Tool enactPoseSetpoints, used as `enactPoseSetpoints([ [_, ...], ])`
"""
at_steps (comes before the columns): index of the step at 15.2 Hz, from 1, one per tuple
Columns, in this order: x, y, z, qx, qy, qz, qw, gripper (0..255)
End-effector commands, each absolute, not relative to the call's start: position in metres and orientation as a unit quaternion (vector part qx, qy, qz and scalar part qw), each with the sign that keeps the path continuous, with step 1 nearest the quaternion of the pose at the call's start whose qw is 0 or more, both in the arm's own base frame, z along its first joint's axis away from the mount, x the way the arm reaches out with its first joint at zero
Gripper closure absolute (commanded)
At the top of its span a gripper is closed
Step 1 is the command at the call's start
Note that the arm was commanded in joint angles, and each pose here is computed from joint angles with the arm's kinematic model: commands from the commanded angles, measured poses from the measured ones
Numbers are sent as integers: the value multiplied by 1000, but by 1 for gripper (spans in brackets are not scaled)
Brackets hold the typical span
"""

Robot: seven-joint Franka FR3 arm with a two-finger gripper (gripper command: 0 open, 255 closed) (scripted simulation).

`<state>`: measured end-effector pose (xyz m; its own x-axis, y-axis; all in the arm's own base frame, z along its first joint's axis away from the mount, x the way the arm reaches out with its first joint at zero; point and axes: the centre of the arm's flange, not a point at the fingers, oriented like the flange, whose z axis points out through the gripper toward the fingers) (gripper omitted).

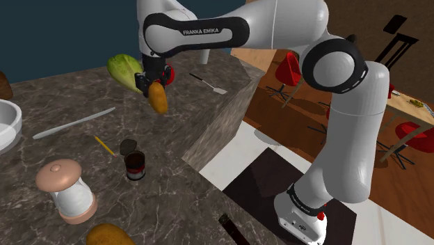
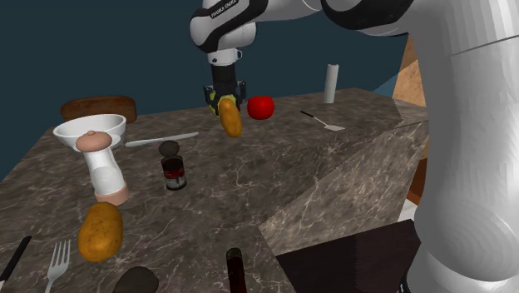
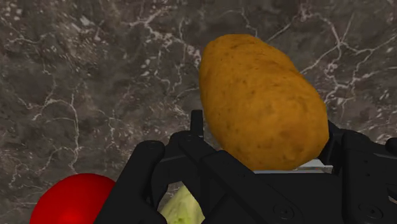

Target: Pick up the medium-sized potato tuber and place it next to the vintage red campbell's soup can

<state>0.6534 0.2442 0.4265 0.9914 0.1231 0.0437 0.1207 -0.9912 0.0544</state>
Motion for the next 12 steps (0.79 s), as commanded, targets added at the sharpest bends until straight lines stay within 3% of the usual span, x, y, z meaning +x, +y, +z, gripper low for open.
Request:
enactPoseSetpoints([
  [1, 654, 243, 437, 998, 61, 23, 26, 255],
  [12, 654, 243, 495, 998, 61, 23, 26, 255],
])
